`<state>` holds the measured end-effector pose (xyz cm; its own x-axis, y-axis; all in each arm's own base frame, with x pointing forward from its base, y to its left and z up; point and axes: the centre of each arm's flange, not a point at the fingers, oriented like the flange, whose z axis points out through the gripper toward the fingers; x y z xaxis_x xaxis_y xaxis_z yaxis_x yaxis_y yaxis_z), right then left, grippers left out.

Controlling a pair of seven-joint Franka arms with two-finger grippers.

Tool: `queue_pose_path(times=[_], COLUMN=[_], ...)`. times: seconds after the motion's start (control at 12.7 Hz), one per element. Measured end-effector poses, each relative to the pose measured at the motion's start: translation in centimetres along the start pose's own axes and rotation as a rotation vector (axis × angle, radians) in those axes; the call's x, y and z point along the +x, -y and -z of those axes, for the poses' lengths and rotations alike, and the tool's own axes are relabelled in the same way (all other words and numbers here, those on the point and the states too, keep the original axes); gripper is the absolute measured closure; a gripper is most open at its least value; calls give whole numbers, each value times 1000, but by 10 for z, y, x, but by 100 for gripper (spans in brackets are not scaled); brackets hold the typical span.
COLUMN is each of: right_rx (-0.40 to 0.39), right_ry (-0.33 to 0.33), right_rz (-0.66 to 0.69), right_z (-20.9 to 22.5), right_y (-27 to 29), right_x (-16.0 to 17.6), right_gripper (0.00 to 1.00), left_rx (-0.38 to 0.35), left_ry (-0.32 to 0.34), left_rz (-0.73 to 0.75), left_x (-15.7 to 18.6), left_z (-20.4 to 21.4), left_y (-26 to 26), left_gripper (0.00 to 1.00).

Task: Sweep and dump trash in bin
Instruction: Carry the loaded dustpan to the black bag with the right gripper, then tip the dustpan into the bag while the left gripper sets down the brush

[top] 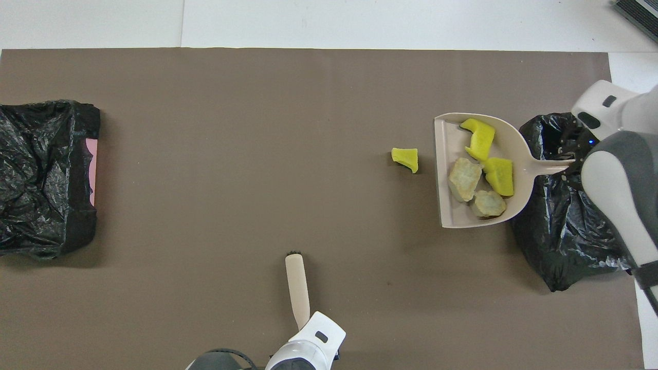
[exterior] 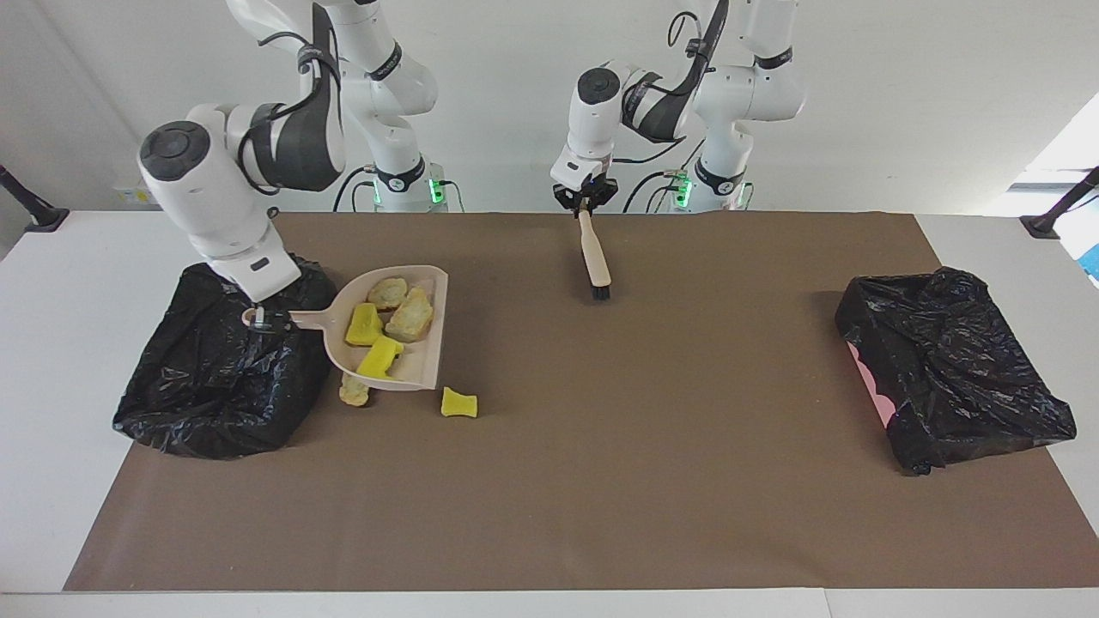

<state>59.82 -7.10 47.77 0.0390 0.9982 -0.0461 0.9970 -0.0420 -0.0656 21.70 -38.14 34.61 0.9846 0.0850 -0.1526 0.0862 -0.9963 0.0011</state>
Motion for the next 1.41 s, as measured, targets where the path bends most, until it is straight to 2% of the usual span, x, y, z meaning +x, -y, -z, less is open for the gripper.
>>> queue_pose_path(times=[0.31,0.47,0.63,0.71,0.86,1.02,1.1,1.26,1.33,1.41], right_rx=[-1,3,6,-18,-36,-51,-46,-17,-4,6], right_ry=[-3,18,77,125,206,278,335,467,516,554], right_rz=[13,22,34,43,58,80,109,139,156,183], right_z=[-1,-1,0,4,8,13,15,16,13,9], right_y=[15,27,43,48,56,56,52,39,33,27], right_x=[-99,-147,-196,-218,-248,-256,-253,-231,-215,-198], right_gripper=[69,69,69,69,69,69,69,69,69,69], left_rx=[-14,-13,-13,-12,-6,5,6,3,-7,-28], left_ry=[17,33,37,38,44,58,61,62,61,54], left_rz=[12,12,-8,-18,-40,-77,-88,-127,-152,-165], left_x=[-1,-1,-1,-1,-2,-3,-3,-2,2,11], left_z=[-4,-9,-10,-10,-11,-13,-13,-12,-9,0], left_y=[1,2,2,2,3,5,5,6,5,6], left_gripper=[73,73,73,73,73,69,68,49,33,23])
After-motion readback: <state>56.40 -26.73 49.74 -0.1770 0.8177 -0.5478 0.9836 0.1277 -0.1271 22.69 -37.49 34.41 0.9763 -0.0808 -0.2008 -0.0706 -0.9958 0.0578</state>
